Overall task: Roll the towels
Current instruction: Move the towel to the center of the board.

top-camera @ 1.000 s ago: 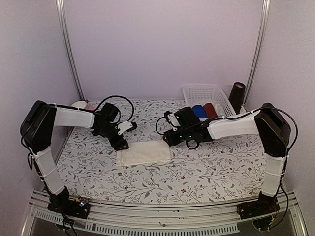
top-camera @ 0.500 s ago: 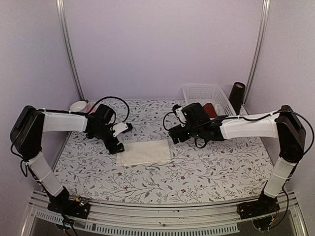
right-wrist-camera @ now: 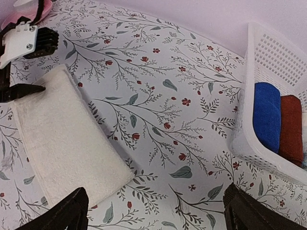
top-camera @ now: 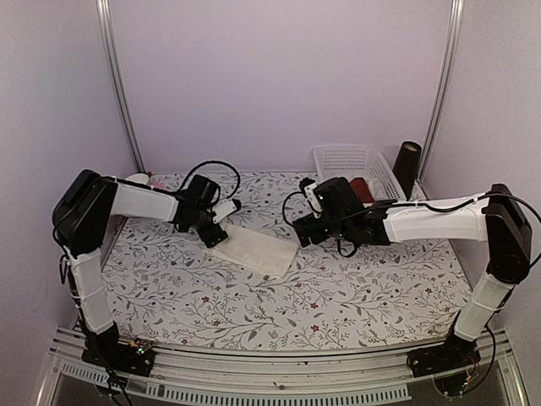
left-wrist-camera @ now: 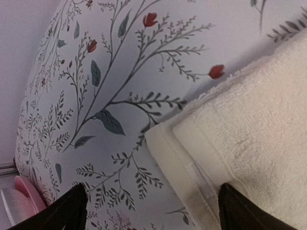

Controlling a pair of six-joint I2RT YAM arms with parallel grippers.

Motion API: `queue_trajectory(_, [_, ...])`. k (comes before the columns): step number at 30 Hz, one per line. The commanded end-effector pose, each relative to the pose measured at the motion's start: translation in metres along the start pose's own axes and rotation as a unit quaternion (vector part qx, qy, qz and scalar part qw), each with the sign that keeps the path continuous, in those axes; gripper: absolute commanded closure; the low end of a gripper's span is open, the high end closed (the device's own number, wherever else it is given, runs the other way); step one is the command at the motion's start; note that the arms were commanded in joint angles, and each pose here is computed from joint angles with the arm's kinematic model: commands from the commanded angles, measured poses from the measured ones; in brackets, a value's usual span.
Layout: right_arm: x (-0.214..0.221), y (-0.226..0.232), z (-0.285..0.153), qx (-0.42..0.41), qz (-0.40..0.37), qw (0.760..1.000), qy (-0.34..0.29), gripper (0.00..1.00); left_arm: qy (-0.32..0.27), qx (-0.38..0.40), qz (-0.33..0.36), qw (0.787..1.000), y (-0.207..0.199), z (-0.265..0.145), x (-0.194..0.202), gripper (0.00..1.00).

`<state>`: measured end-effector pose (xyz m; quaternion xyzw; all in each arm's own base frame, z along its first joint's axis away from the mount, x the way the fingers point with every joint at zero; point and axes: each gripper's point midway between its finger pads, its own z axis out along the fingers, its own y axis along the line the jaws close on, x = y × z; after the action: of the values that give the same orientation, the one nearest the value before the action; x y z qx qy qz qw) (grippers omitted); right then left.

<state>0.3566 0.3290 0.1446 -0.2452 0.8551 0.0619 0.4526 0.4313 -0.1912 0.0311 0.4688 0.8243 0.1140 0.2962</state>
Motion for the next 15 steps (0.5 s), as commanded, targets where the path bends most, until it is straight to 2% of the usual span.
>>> queue_trajectory(1, [-0.009, -0.015, -0.014, 0.034, 0.01, 0.999, -0.027, 0.01, 0.049, -0.092, 0.036, 0.994, 0.033, 0.048, -0.004, 0.03])
queue_trajectory(5, [-0.009, -0.017, -0.014, 0.038, 0.016, 0.999, -0.034, 0.01, 0.009, -0.144, -0.008, 0.99, 0.088, 0.044, -0.071, 0.03])
queue_trajectory(8, [-0.007, -0.019, -0.015, 0.039, 0.016, 0.998, -0.038, 0.01, -0.068, -0.123, -0.024, 0.99, 0.104, 0.005, -0.121, 0.03])
queue_trajectory(11, [-0.006, -0.019, -0.017, 0.024, 0.021, 0.998, -0.047, 0.01, -0.118, -0.084, -0.007, 0.989, 0.087, -0.035, -0.142, 0.03])
queue_trajectory(15, [-0.006, -0.026, -0.022, 0.021, 0.029, 0.998, -0.058, 0.01, -0.171, 0.009, 0.033, 0.985, 0.02, -0.085, -0.149, 0.03])
